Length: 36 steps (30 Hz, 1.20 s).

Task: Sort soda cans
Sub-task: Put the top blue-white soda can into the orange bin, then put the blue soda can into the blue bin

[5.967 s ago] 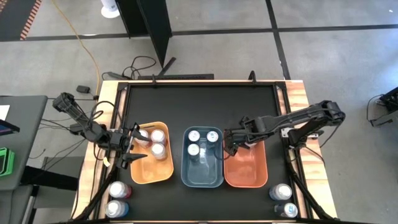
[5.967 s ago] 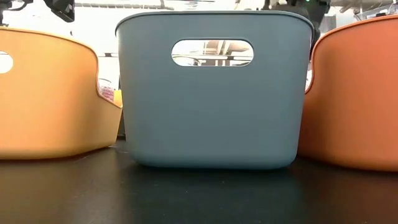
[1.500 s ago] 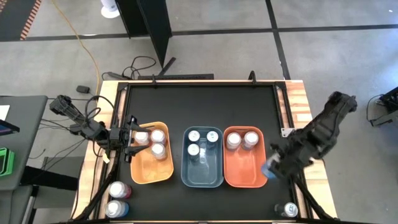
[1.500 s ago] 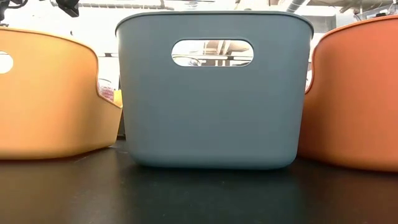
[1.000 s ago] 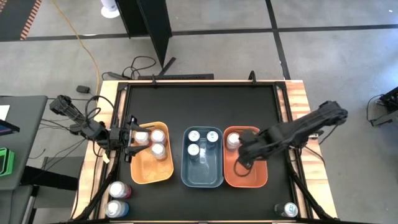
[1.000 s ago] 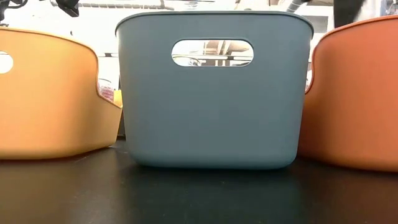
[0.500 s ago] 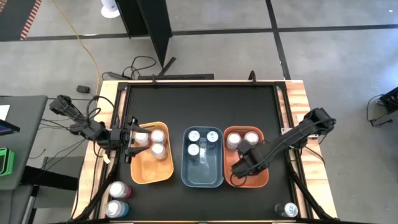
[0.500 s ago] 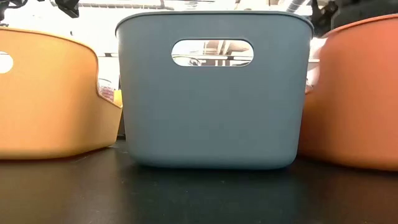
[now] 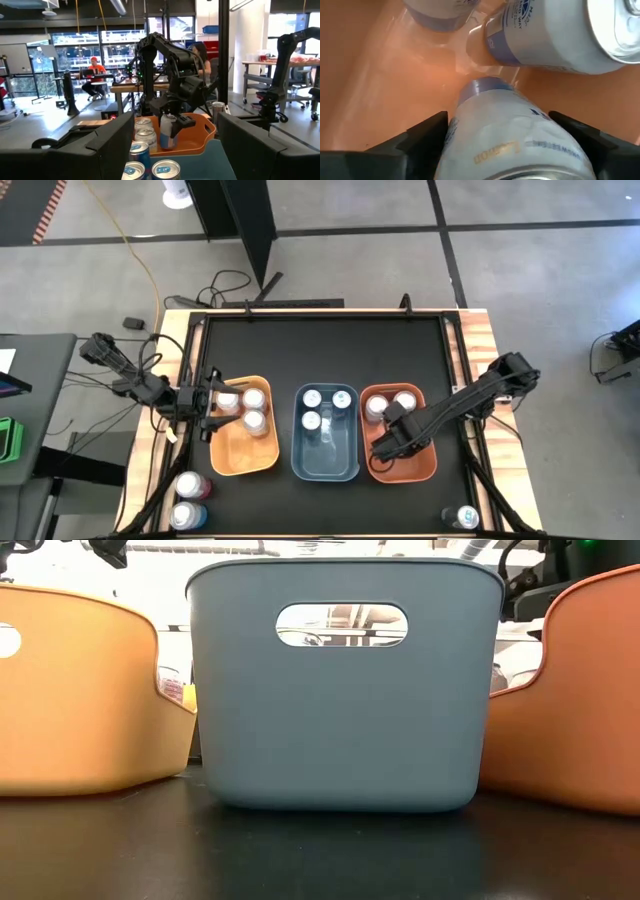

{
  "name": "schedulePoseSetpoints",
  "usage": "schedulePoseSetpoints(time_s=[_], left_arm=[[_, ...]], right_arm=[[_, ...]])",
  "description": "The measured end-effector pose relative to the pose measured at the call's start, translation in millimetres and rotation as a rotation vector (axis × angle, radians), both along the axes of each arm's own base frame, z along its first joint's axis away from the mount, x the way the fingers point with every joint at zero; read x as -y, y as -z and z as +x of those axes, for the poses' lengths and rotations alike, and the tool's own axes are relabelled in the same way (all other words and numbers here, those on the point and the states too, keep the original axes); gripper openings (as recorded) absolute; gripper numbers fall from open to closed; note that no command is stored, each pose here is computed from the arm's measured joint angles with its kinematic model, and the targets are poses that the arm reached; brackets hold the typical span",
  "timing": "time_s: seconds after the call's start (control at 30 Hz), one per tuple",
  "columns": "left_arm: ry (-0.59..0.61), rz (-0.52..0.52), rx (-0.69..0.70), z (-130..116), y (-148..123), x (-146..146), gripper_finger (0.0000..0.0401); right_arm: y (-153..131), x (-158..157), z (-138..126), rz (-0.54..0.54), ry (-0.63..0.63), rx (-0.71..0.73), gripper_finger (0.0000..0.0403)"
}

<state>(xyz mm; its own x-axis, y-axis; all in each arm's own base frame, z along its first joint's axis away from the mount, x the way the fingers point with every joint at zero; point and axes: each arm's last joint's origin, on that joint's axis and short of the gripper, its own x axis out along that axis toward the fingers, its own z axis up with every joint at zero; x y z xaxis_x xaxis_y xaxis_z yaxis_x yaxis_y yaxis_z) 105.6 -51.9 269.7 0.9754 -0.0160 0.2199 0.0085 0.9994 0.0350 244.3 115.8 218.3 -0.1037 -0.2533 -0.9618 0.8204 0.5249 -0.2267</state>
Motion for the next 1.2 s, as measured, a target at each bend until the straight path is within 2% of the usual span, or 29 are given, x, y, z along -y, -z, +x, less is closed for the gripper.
schedulePoseSetpoints(time_s=[0.1, 0.2, 0.53, 0.87, 1.07, 1.2], left_arm=[[0.000, 0.000, 0.000, 0.0, 0.0, 0.0, 0.0277], [0.001, 0.001, -0.001, 0.0, 0.1, 0.1, 0.0277], [0.007, 0.005, 0.001, 0.0, 0.0, 0.2, 0.0277], [0.008, 0.005, 0.000, 0.1, 0.2, 0.3, 0.0277], [0.010, 0.003, -0.004, 0.1, 0.5, 0.4, 0.0277], [0.012, -0.007, -0.004, 0.1, 0.5, 0.4, 0.0277]], right_arm=[[-0.1, 0.3, -0.2, -0.010, -0.008, -0.001, 0.0382], [-0.2, 0.8, 0.0, -0.026, -0.013, 0.007, 0.0394], [-5.1, 1.6, -2.1, -0.031, -0.042, 0.017, 0.0389], [-41.0, 1.3, -14.1, -0.109, -0.058, 0.052, 0.0388], [-72.3, -6.3, -30.1, -0.166, -0.140, 0.202, 0.0388], [-91.0, -13.3, -44.1, -0.159, -0.198, 0.305, 0.0388]])
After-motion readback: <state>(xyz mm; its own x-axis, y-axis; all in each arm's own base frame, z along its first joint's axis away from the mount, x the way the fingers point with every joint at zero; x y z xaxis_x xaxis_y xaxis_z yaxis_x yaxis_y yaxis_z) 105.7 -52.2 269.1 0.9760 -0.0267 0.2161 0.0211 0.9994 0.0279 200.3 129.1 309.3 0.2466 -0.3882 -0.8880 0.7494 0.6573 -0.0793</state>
